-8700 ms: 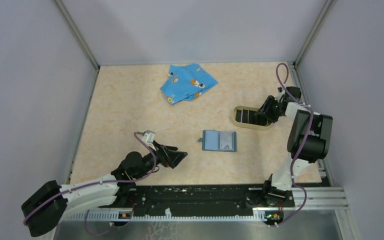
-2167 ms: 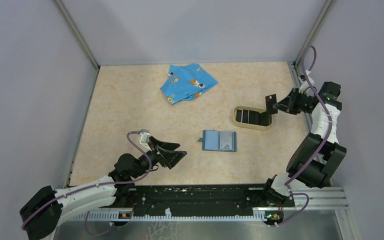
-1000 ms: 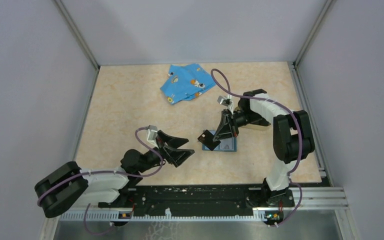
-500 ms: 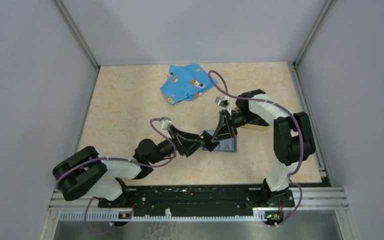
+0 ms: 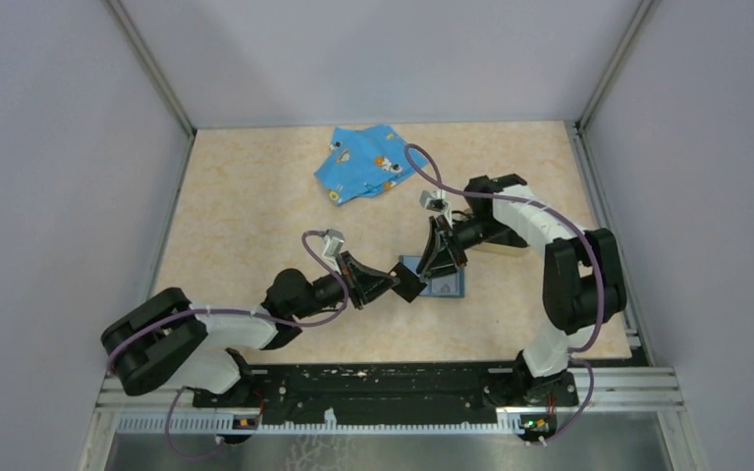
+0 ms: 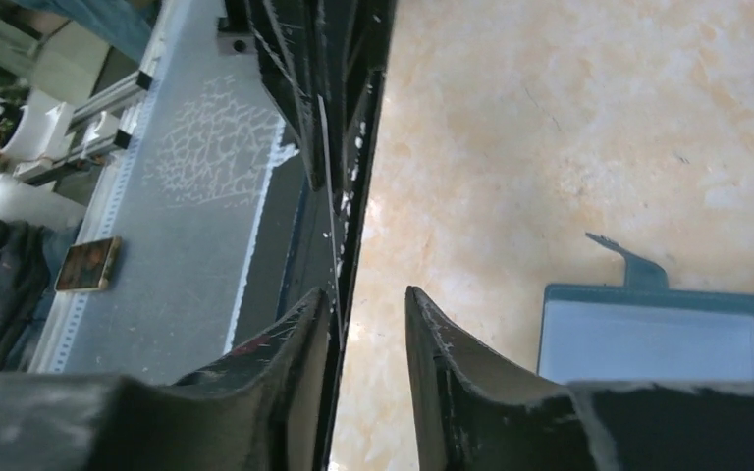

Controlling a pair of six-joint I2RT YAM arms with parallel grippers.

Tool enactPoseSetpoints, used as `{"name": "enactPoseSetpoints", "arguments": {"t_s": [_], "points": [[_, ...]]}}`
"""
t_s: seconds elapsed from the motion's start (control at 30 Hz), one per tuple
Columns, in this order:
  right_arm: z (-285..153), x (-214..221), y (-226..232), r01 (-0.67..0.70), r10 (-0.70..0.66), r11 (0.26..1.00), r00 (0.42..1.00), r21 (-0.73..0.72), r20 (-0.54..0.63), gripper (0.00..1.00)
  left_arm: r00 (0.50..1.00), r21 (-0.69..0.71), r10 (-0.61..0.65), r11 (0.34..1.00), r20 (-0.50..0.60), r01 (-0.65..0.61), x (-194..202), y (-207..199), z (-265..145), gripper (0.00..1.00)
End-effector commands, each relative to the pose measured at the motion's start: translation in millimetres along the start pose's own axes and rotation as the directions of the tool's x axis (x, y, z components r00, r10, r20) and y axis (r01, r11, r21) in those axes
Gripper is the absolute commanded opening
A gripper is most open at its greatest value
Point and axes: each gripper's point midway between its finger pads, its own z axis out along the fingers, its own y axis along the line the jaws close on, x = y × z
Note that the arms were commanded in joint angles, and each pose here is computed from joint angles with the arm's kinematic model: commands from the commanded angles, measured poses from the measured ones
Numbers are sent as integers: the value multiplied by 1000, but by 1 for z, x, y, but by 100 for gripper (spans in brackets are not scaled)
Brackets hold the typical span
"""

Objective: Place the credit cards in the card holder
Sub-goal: Pick up the credit card from the storage box, then insert the credit card into the card holder.

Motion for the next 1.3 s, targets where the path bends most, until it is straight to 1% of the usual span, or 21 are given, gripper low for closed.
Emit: {"name": "enactPoseSetpoints", "arguments": {"t_s": [0.0, 0.03, 0.07, 0.1, 0.17, 0.23, 0.33, 0.4, 0.47, 0.53, 0.6, 0.63, 0.67, 0.73, 0.77, 0.8, 0.87, 1.07, 1.17, 1.27], "points": [[-18, -7, -14, 173, -145, 968, 976, 179, -163, 40, 995, -8, 49, 999, -89, -50, 4, 4, -14, 0], [-27, -7, -25, 202, -153, 944, 969, 261, -195, 43, 991, -13, 41, 999, -124, -43, 7, 6, -17, 0], [-36, -8, -34, 241, -171, 909, 960, 342, -222, 49, 987, -10, 36, 999, -155, -38, 8, 7, -18, 0], [-46, -10, -42, 276, -189, 868, 952, 413, -239, 53, 981, -11, 27, 1000, -192, -30, 11, 9, -20, 0], [-62, -14, -51, 333, -227, 799, 938, 500, -262, 54, 968, -29, -3, 1000, -252, -4, 14, 18, -20, 0], [-68, -17, -50, 358, -251, 777, 930, 517, -267, 54, 953, -31, -35, 999, -301, 27, 16, 25, -17, 0], [-75, -15, -58, 366, -240, 753, 926, 547, -290, 53, 925, -45, -110, 994, -364, 101, 18, 38, -8, 0], [-77, -15, -58, 401, -262, 738, 911, 542, -318, 53, 905, -36, -152, 988, -398, 150, 19, 43, 1, 0], [-75, -7, -51, 512, -345, 723, 849, 463, -399, 53, 880, -9, -174, 982, -442, 190, 21, 49, 10, 0], [-74, 10, -44, 637, -442, 687, 748, 349, -495, 56, 850, 0, -211, 970, -483, 241, 28, 56, 19, 0], [-72, 33, -42, 739, -531, 635, 629, 224, -568, 64, 832, 21, -221, 963, -508, 269, 33, 62, 26, 0], [-71, 42, -44, 769, -560, 610, 589, 192, -583, 68, 826, 23, -228, 960, -516, 279, 35, 67, 30, 0], [-69, 46, -47, 786, -576, 589, 572, 189, -584, 71, 821, 21, -233, 958, -521, 285, 37, 72, 32, 0], [-62, 51, -55, 784, -582, 579, 590, 224, -560, 74, 814, 9, -245, 956, -526, 294, 39, 84, 35, 0], [-61, 55, -56, 785, -578, 581, 583, 214, -570, 74, 809, 5, -250, 954, -532, 298, 40, 88, 36, 0], [-61, 61, -56, 781, -571, 595, 578, 191, -584, 72, 805, -1, -254, 954, -536, 300, 40, 92, 37, 0], [-62, 67, -61, 761, -542, 614, 598, 208, -591, 69, 800, -2, -251, 954, -545, 298, 41, 99, 41, 0], [-64, 86, -80, 757, -494, 619, 584, 212, -644, 65, 775, -32, -279, 948, -567, 318, 51, 120, 50, 0], [-62, 95, -85, 740, -470, 641, 590, 205, -656, 63, 766, -47, -296, 943, -570, 330, 55, 126, 53, 0], [-62, 100, -88, 722, -447, 663, 594, 198, -668, 60, 761, -52, -306, 939, -573, 339, 59, 130, 54, 0]]}}
